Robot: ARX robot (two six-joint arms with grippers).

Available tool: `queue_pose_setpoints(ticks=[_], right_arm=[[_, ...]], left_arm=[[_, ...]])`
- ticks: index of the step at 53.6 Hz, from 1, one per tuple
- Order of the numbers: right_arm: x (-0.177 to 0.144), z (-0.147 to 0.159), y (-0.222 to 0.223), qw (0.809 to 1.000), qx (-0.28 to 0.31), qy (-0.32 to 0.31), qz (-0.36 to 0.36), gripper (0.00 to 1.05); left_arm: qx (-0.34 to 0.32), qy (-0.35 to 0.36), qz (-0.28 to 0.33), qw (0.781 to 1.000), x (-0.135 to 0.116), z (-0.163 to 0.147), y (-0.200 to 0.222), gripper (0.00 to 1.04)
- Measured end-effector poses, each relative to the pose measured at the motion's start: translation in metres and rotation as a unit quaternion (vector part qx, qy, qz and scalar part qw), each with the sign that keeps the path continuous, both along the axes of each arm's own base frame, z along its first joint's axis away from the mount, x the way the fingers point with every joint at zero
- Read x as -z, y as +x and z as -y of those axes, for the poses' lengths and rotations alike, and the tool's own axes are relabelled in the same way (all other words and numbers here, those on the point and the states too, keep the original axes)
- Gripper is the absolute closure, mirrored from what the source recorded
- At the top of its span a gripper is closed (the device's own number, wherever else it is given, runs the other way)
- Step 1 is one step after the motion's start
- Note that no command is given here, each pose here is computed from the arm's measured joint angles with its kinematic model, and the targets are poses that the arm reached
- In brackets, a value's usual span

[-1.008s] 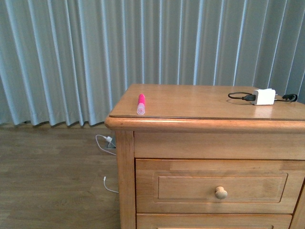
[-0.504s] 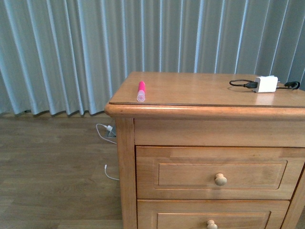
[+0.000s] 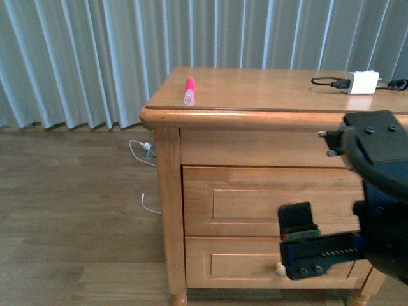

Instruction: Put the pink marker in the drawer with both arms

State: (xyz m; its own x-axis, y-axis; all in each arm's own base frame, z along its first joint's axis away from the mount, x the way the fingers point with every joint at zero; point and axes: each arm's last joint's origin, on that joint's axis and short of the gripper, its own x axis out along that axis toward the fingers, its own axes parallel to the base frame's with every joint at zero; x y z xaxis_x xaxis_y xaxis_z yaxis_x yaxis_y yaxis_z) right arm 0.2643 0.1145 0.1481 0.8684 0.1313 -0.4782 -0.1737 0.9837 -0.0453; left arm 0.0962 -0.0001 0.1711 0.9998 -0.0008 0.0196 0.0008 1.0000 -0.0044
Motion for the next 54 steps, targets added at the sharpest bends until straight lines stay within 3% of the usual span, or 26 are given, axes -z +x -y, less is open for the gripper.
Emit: queue_pose_setpoints(ticks=[12, 27, 41, 54], right_arm=[[0.036, -0.018, 0.062, 1.0, 0.025, -0.008, -0.012, 0.08], [0.07, -0.008, 0.112, 0.996, 0.08, -0.01, -0.025, 0.08], [0.08, 0.004, 0.128, 0.995, 0.094, -0.005, -0.023, 0.08], [0.077, 0.002, 0.129, 0.998, 0.064, 0.013, -0.012, 0.08]], left_arm=[[0.0, 0.0, 0.0, 1.0, 0.0, 0.0, 0.0, 0.06], [0.0, 0.0, 0.0, 1.0, 0.0, 0.0, 0.0, 0.06], [0.0, 0.0, 0.0, 1.0, 0.0, 0.0, 0.0, 0.06], [0.0, 0.0, 0.0, 1.0, 0.0, 0.0, 0.0, 0.06]])
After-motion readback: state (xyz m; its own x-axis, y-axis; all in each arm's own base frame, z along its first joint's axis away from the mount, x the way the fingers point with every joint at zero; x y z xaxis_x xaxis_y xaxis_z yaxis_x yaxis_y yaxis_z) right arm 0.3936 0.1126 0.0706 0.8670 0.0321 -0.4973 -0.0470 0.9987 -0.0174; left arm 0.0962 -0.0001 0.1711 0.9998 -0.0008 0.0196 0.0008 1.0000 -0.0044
